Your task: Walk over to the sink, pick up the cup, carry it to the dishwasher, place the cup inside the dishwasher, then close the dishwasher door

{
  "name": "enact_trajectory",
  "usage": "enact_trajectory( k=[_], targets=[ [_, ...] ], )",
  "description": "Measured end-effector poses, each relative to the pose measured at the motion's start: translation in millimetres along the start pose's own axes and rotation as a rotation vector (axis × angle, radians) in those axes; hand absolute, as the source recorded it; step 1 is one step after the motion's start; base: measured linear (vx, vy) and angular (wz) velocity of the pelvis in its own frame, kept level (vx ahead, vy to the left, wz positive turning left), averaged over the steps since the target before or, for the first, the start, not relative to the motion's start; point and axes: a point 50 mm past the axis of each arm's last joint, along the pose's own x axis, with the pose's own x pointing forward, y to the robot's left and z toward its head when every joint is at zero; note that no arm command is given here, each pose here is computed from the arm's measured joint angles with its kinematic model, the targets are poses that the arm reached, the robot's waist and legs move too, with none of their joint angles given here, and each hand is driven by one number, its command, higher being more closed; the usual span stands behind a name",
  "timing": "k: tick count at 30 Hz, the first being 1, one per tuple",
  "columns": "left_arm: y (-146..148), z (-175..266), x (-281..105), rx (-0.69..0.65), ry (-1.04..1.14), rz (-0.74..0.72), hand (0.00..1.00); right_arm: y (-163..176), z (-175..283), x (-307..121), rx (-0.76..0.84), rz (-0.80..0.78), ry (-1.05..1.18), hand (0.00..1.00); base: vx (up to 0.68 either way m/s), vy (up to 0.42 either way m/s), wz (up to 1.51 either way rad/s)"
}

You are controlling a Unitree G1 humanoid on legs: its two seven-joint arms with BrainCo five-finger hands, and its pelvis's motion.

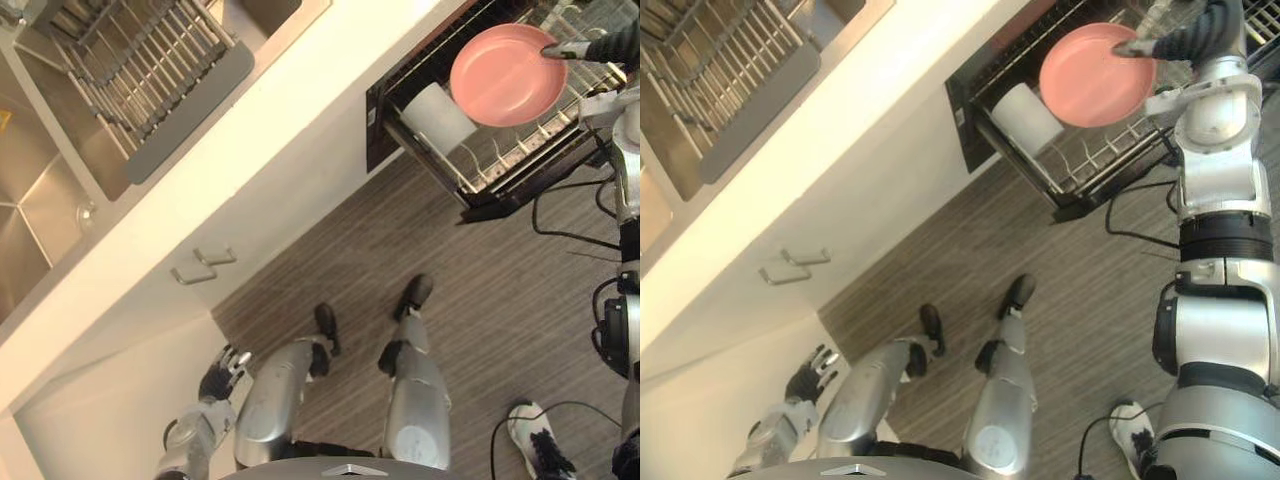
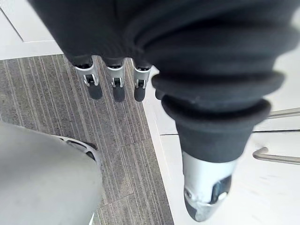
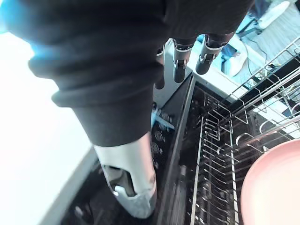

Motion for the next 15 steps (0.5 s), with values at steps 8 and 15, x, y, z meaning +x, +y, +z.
enact_trajectory(
  k=[8,15],
  targets=[
    [26.2,-7.6,-14.8,-0.014,0.000,0.113,0.00,-31.4,-42.0,-52.5,0.323,-0.344,0.112,0.00,0.07,0.060,-0.16],
    [47.2,-30.3,-30.4,-0.015,0.093,0.237,0.00,-16.5,-131.8,-161.6,0.703,-0.571,0.527,1.00,0.07,0.019,-0.15]
  ],
)
